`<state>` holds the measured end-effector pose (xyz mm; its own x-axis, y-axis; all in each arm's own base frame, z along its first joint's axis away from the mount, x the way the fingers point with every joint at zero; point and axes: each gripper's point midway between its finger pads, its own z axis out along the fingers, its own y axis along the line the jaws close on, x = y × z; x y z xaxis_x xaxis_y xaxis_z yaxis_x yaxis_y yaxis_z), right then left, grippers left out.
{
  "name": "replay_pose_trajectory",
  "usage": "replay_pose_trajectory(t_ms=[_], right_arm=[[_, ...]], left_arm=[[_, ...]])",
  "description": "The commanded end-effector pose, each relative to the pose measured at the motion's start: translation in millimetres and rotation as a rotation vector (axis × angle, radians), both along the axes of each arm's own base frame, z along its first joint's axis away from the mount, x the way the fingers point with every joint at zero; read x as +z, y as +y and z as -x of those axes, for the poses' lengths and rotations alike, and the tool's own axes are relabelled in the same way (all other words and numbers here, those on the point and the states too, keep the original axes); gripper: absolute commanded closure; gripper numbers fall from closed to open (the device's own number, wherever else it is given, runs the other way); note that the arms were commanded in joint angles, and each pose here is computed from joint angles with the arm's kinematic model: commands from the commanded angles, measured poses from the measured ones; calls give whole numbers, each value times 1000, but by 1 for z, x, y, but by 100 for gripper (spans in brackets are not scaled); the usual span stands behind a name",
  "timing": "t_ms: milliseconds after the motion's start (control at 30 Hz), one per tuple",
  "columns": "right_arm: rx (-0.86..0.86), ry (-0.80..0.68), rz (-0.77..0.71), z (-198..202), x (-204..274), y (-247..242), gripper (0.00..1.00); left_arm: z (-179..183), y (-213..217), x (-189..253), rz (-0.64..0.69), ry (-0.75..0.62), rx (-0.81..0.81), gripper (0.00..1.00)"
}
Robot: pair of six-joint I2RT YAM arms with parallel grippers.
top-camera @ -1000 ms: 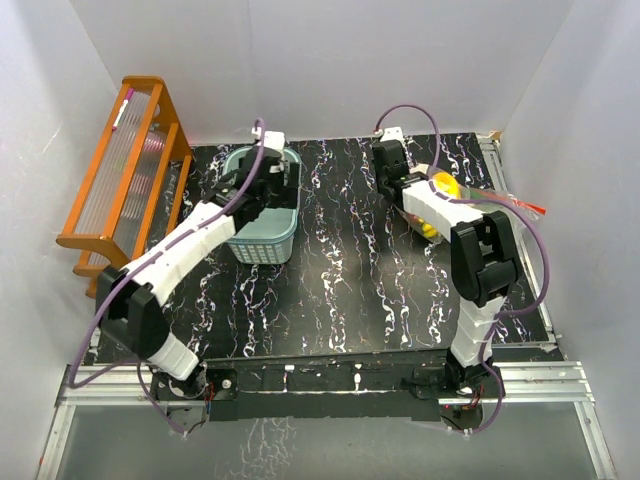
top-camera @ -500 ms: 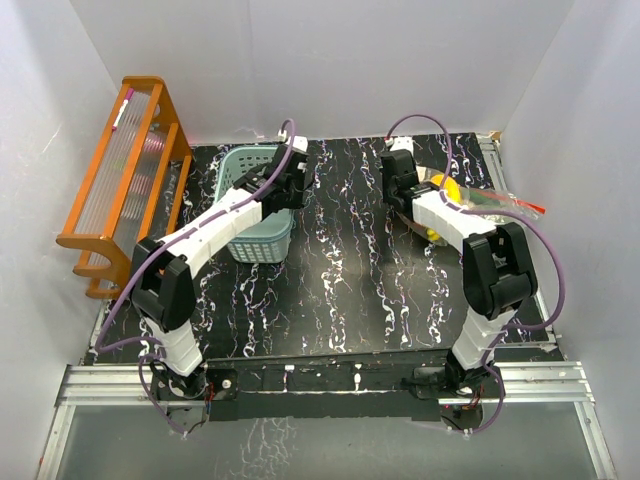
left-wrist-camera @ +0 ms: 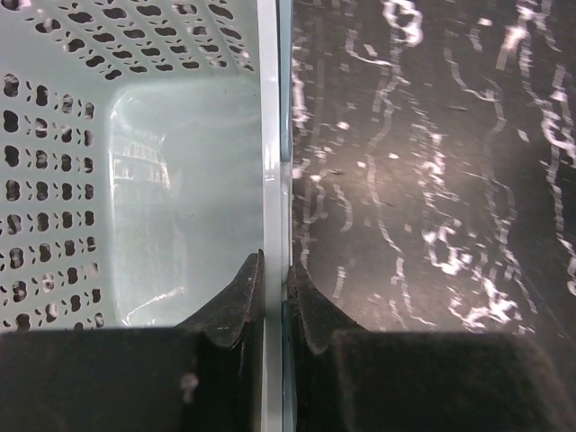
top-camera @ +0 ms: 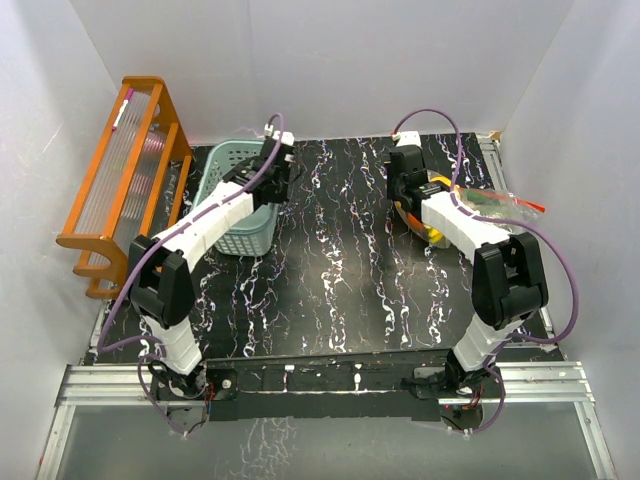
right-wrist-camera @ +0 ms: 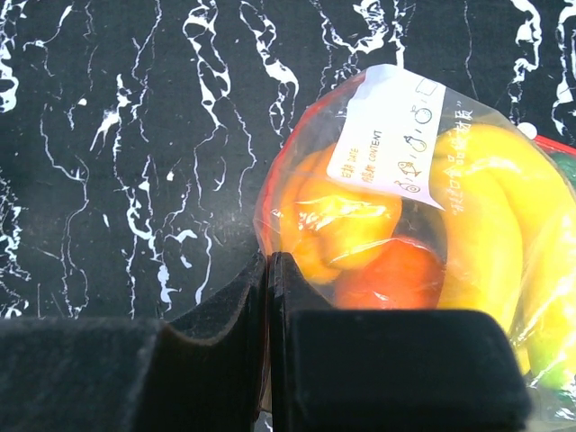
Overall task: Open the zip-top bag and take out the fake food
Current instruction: Move the bin to the center of the board, then adjust the zipper food storage bag at the center of the board.
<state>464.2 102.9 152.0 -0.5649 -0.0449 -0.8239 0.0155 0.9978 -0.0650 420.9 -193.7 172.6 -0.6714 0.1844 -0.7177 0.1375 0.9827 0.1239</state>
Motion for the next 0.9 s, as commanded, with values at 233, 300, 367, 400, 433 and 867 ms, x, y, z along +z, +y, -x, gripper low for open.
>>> replay_pose_trajectory(t_ms=[233, 300, 367, 400, 433, 867], right_arm=[[69, -58, -167, 6, 26, 25, 92], [80, -58, -182, 7, 26, 28, 92], [93, -64, -191, 8, 30, 31, 93], [103, -74, -192, 8, 35, 33, 93], [111, -85, -191, 8, 40, 35, 92], [311, -249, -213, 50, 143, 111, 92]], left_arm=[[-5, 91, -5, -15, 45, 117, 100], [-4, 88, -8, -9, 56, 106, 100], [-3, 84, -10, 5, 64, 83, 99], [-2, 84, -10, 9, 63, 81, 90], [-2, 83, -9, 14, 58, 75, 81], [2, 87, 59, 93, -107, 117, 29]])
